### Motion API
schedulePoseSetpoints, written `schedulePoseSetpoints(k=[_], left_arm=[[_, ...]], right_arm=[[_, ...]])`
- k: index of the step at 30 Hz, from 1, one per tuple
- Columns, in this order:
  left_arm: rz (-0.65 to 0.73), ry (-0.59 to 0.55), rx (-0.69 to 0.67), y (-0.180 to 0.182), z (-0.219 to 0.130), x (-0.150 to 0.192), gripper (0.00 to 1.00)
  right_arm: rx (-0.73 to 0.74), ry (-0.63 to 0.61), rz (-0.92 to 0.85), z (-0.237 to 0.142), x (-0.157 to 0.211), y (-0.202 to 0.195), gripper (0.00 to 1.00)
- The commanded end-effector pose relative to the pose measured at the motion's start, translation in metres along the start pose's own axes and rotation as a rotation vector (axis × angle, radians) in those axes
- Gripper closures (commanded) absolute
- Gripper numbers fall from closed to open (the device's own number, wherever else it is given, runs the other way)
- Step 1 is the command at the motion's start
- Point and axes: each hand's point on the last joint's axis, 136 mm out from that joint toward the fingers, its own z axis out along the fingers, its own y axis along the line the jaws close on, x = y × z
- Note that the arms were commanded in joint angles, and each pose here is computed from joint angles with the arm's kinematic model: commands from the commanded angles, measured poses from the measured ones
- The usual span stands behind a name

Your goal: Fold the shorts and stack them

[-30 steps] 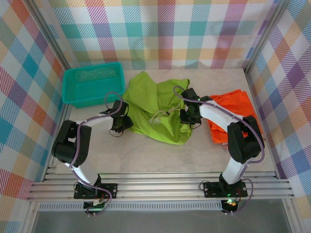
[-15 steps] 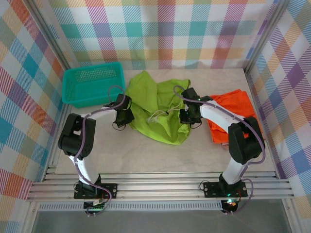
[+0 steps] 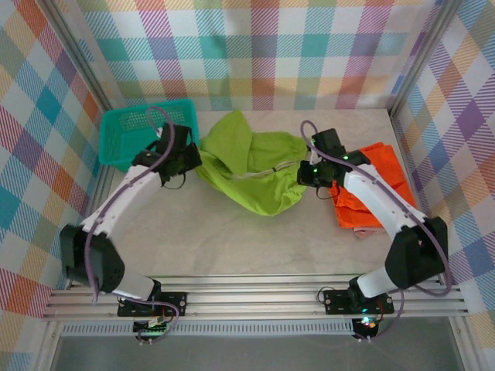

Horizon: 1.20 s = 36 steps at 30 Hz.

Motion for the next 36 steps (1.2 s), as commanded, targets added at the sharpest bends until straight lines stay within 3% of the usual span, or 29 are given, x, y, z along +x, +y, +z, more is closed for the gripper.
schedulePoseSetpoints(k=[1,4,6,9,10,11,17,23,29,36], left_arm=[[0.075,-0.042,-0.087,0.020,-0.048,-0.017,1.00],[0.095,-0.051,-0.108,0.024,-0.070,-0.025,0.87],[0.097,-0.050,-0.121,0.028,-0.078,-0.023,0.66],[0.065,-0.059,-0.106,0.037,-0.085,-0.011,0.23],[0.045,-0.056,-0.094,0.039,-0.087,-0.004,0.14],[0.022,-0.045,-0.085,0.043,-0.087,0.003,0.12],[-0.141,0.121,0.004,0.053,-0.060,0.079,0.13],[-0.212,0.267,-0.021,0.075,-0.023,0.146,0.16],[-0.164,0.318,-0.173,0.106,0.002,0.171,0.20],[-0.101,0.294,-0.312,0.131,0.021,0.171,0.26]], right_arm=[[-0.041,-0.007,0.002,-0.024,0.003,0.007,0.88],[-0.035,0.005,0.003,-0.031,0.014,0.004,0.88],[-0.024,0.017,0.005,-0.032,0.023,-0.002,0.88],[-0.022,0.049,0.025,-0.026,0.042,-0.009,0.87],[-0.026,0.065,0.035,-0.023,0.049,-0.011,0.86],[-0.028,0.076,0.046,-0.020,0.055,-0.013,0.85],[-0.016,0.122,0.088,-0.002,0.082,-0.027,0.85],[-0.044,0.138,0.102,0.008,0.085,-0.024,0.85],[-0.053,0.139,0.100,0.009,0.081,-0.021,0.85],[-0.063,0.143,0.104,0.011,0.082,-0.020,0.85]])
